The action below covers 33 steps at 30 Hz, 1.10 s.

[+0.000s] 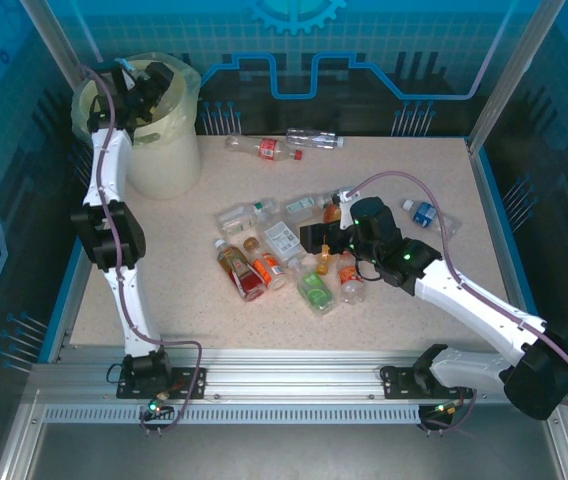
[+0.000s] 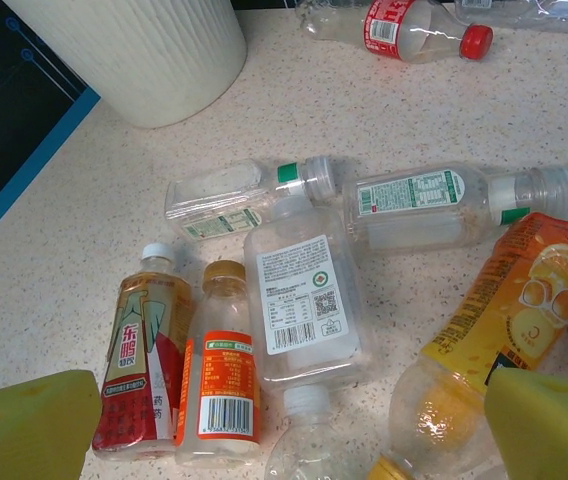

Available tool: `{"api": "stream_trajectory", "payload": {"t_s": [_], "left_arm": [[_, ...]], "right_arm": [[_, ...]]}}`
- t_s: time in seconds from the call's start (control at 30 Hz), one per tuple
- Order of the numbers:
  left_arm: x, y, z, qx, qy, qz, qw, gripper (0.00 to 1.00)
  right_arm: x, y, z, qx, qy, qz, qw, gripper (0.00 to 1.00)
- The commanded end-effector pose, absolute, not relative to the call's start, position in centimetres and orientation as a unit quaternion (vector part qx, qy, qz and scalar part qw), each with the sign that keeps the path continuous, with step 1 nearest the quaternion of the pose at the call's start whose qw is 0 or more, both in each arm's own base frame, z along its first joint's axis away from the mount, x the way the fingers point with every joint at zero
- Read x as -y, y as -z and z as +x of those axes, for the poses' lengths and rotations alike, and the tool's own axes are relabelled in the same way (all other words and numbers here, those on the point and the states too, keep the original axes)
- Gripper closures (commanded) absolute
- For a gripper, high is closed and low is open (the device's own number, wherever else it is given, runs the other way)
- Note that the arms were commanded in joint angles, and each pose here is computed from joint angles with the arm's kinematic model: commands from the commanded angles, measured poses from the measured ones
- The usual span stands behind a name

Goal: Put the plastic bottles in the bin

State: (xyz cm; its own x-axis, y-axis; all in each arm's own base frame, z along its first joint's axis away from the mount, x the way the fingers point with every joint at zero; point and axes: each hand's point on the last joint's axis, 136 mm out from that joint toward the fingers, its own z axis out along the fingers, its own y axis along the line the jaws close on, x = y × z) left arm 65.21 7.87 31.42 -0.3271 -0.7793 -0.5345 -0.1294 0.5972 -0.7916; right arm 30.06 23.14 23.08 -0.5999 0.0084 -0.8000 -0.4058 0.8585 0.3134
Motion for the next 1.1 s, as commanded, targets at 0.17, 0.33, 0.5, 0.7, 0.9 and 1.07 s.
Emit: {"api": "stream_trajectory", "payload": {"t_s": [0.17, 0.33, 0.5, 0.7, 0.9, 1.07], "left_arm": [[-8.1, -33.6, 63.6, -0.757, 0.275, -0.274, 0.525, 0.01], [-8.1, -35.3, 62.3, -0.762, 0.253, -0.253, 0.54, 0.01], [-7.3, -38.2, 60.7, -0.753, 0.271, -0.246, 0.547, 0.01], [-5.6, -41.7, 58.3, -0.736, 0.294, -0.249, 0.557, 0.01], [-2.5, -44.1, 55.6, -0.734, 0.309, -0.225, 0.561, 0.01], [0.4, -44.4, 53.3, -0.75, 0.305, -0.199, 0.553, 0.01]], "right_arm": [[-22.4, -23.7, 30.6, -0.865, -0.223, -0.099, 0.439, 0.0], [-20.6, -23.5, 31.2, -0.87, -0.196, -0.08, 0.446, 0.0], [-16.4, -22.9, 32.4, -0.885, -0.129, -0.074, 0.441, 0.0], [-9.5, -20.3, 34.2, -0.912, -0.094, -0.01, 0.4, 0.0], [-3.0, -19.0, 35.9, -0.923, -0.017, -0.002, 0.384, 0.0], [0.5, -18.3, 37.1, -0.928, -0.001, -0.001, 0.373, 0.0]]}}
